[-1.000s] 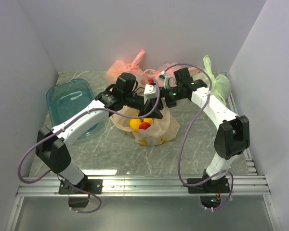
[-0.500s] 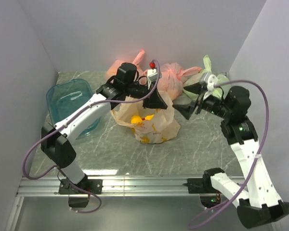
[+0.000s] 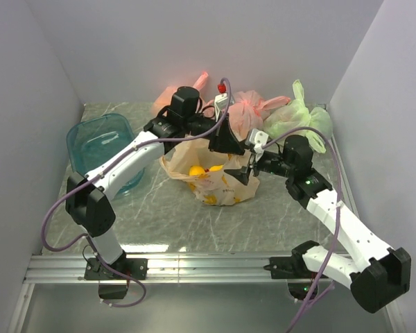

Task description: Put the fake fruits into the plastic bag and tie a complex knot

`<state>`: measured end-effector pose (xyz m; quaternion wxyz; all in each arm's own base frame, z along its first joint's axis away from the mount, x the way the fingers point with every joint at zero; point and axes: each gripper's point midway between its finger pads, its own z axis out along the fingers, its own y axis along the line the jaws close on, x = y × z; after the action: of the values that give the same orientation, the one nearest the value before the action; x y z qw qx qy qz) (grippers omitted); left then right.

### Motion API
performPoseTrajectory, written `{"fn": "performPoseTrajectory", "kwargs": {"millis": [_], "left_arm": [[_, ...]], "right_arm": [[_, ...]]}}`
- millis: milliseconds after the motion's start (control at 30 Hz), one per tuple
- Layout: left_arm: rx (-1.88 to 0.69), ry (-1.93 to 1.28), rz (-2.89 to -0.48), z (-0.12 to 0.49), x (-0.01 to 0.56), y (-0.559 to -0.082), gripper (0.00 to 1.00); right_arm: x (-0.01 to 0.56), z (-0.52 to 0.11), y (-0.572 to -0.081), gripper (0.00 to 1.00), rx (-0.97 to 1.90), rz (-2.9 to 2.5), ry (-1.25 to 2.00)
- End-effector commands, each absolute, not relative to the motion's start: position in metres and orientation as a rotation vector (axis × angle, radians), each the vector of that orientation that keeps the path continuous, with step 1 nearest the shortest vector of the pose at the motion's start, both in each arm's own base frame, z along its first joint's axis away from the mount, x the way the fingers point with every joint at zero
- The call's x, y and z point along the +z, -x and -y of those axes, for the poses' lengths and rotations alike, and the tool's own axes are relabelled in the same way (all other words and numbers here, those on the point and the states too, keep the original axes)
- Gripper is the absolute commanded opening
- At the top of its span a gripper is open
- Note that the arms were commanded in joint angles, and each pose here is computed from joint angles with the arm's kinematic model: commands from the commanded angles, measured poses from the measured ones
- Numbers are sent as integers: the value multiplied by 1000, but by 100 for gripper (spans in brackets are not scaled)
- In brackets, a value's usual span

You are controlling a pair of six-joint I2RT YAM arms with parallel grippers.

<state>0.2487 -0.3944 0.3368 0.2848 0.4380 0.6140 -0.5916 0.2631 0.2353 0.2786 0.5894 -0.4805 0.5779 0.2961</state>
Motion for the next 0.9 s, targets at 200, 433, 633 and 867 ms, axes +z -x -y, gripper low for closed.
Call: {"fn": "performPoseTrajectory", "kwargs": {"millis": [200,433,633,867], "left_arm": [[-1663,-1207,-1412,401,408,-244,0],[-1595,-1087,-1392,386,426,-265,17],[-1210,-611,-1616,270,402,-358,70],[-656,-241,-2084,147,249,-400,67]], "right_arm": [[270,-255,-275,64,661,-1258,1136],[254,-246,-274,0,696,-1409,1084],[262,-224,-277,0,766,-1505,958],[254,-220,-282,0,822,-1561,914]]}}
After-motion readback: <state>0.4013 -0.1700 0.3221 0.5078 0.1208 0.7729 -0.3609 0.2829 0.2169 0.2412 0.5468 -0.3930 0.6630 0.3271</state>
